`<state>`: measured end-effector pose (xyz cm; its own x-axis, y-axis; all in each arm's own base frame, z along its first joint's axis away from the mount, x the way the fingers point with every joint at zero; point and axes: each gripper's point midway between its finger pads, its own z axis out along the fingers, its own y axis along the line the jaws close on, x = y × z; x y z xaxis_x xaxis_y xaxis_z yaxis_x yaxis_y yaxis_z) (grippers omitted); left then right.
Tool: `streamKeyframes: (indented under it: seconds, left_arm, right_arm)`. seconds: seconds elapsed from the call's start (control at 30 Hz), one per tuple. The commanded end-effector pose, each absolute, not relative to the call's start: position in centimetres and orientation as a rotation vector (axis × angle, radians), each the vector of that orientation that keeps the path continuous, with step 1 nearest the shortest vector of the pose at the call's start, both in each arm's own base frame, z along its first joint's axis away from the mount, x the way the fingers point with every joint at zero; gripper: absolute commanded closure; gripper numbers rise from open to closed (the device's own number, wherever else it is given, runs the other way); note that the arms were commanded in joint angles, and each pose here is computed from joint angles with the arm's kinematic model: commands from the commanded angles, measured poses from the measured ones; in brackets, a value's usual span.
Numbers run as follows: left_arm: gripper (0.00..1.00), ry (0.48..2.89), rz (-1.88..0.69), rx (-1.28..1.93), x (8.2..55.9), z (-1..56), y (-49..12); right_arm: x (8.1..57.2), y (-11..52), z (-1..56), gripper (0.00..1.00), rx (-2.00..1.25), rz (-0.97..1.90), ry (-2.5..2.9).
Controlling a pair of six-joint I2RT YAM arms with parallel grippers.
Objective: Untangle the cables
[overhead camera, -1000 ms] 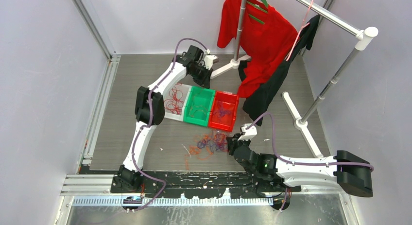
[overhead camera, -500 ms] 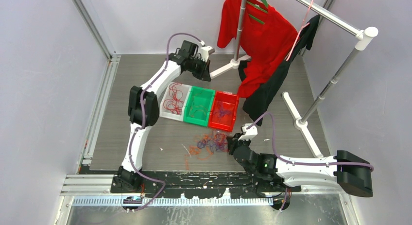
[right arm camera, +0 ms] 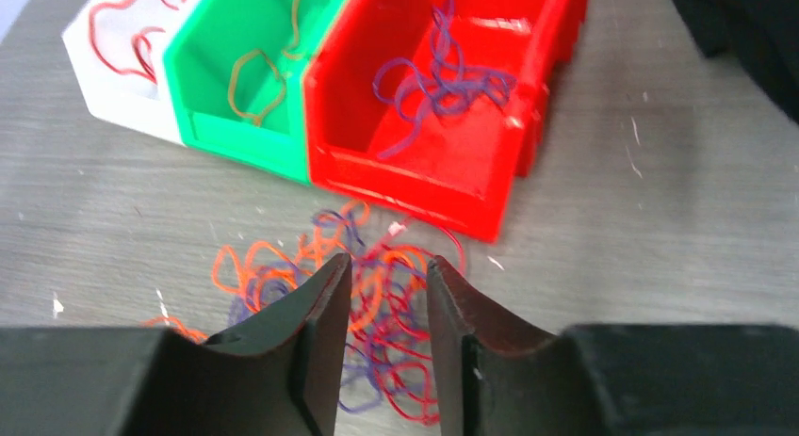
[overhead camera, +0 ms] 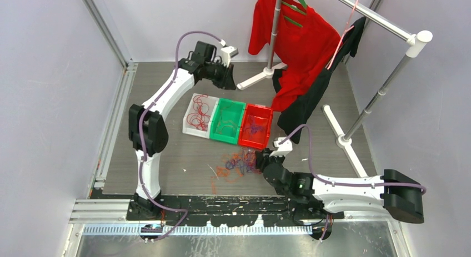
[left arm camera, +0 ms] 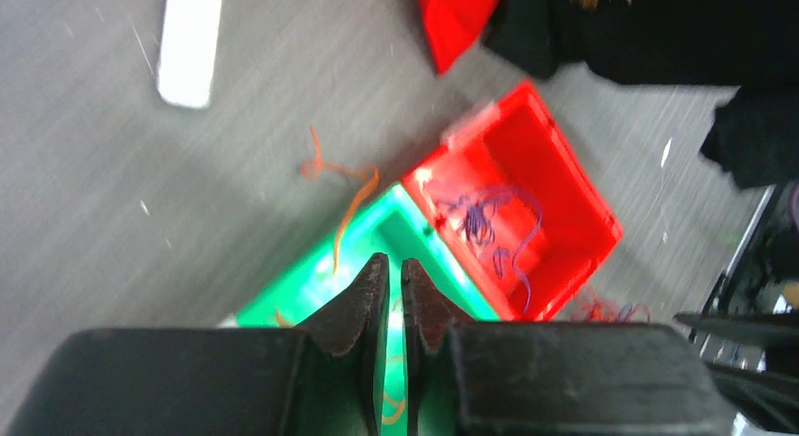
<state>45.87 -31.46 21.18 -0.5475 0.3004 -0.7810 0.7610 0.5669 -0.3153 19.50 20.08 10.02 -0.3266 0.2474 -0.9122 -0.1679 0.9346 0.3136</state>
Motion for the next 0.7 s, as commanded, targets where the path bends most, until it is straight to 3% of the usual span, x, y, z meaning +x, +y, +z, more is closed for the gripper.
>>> streamKeyframes:
  seconds: [0.0, 0.13, 0.27, 0.5, 0.67]
  left_arm:
    - [0.89, 2.133, -0.812, 0.923, 42.1, 20.2, -28.8]
    - [0.84, 2.087, -0.701, 0.981, 41.1, 18.5, -28.8]
    - [0.68, 2.09, -0.581, 0.989, 42.7, 16.2, -29.4]
    - [0.49, 2.025, -0.418, 1.109, 45.6, 13.9, -30.9]
    - [0.47, 2.029, -0.382, 1.199, 45.3, 12.2, -31.4]
  right_arm:
    - [21.2, 22.4, 15.5, 0.57, 0.09, 0.405, 1.76]
    - [21.8, 24.0, 16.1, 0.56, 0.091, 0.411, 1.762]
    - [21.7, 23.8, 15.5, 0.58, 0.127, 0.426, 1.773]
    - [21.3, 21.4, 15.0, 0.61, 0.192, 0.419, 1.763]
    - [21.2, 20.8, 14.8, 0.63, 0.211, 0.417, 1.761]
